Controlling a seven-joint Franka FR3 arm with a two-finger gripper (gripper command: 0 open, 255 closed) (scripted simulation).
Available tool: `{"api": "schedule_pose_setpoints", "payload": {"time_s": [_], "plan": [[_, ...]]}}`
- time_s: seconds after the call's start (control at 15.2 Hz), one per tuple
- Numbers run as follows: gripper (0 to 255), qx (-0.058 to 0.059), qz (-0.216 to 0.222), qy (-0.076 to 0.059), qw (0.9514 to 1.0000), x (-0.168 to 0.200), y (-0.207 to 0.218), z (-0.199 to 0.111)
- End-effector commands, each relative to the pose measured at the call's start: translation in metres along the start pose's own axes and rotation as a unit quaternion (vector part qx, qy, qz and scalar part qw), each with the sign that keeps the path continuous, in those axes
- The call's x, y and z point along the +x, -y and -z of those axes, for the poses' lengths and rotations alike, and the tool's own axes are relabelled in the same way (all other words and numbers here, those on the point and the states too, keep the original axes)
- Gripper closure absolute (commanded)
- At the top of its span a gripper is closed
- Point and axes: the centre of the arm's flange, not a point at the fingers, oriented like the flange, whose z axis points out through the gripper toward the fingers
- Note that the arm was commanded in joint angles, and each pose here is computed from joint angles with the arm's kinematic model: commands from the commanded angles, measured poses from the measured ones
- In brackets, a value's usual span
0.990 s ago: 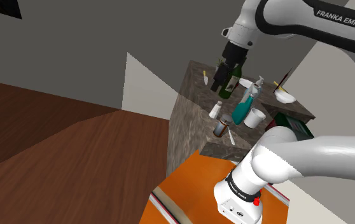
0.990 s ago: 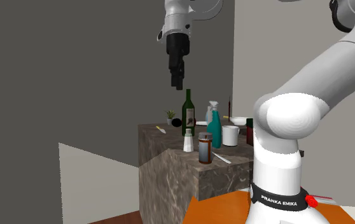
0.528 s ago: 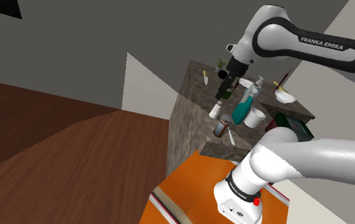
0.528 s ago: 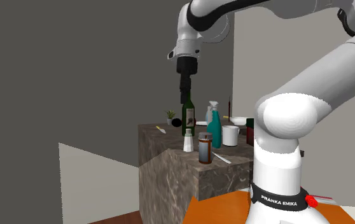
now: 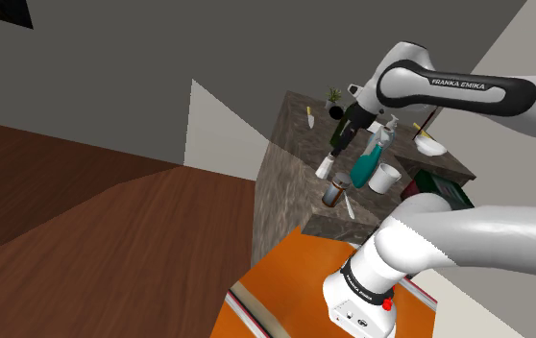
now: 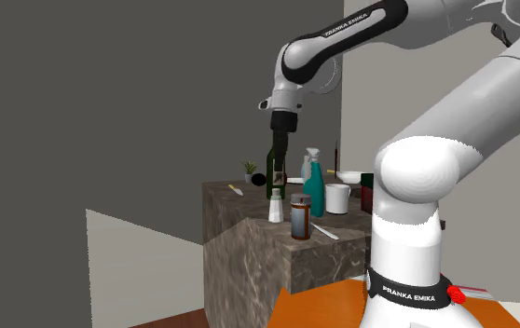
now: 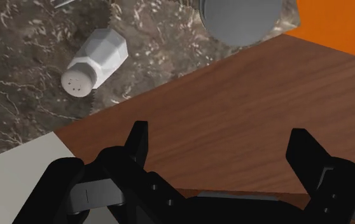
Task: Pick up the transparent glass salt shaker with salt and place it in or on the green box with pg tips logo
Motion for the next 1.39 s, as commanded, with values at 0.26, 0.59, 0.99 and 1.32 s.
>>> {"api": "schedule_pose_setpoints", "payload": {"time_s": [0.26, 0.59, 0.99, 1.32], "plan": [[0, -0.008, 0.020, -0.024, 0.9995, -0.024, -0.064, -0.044], [0, -0.014, 0.035, -0.043, 0.9984, -0.040, -0.116, -0.076], [0, -0.014, 0.035, -0.043, 0.9984, -0.037, -0.117, -0.108], [0, -0.014, 0.035, -0.043, 0.9984, -0.036, -0.117, -0.116]]}}
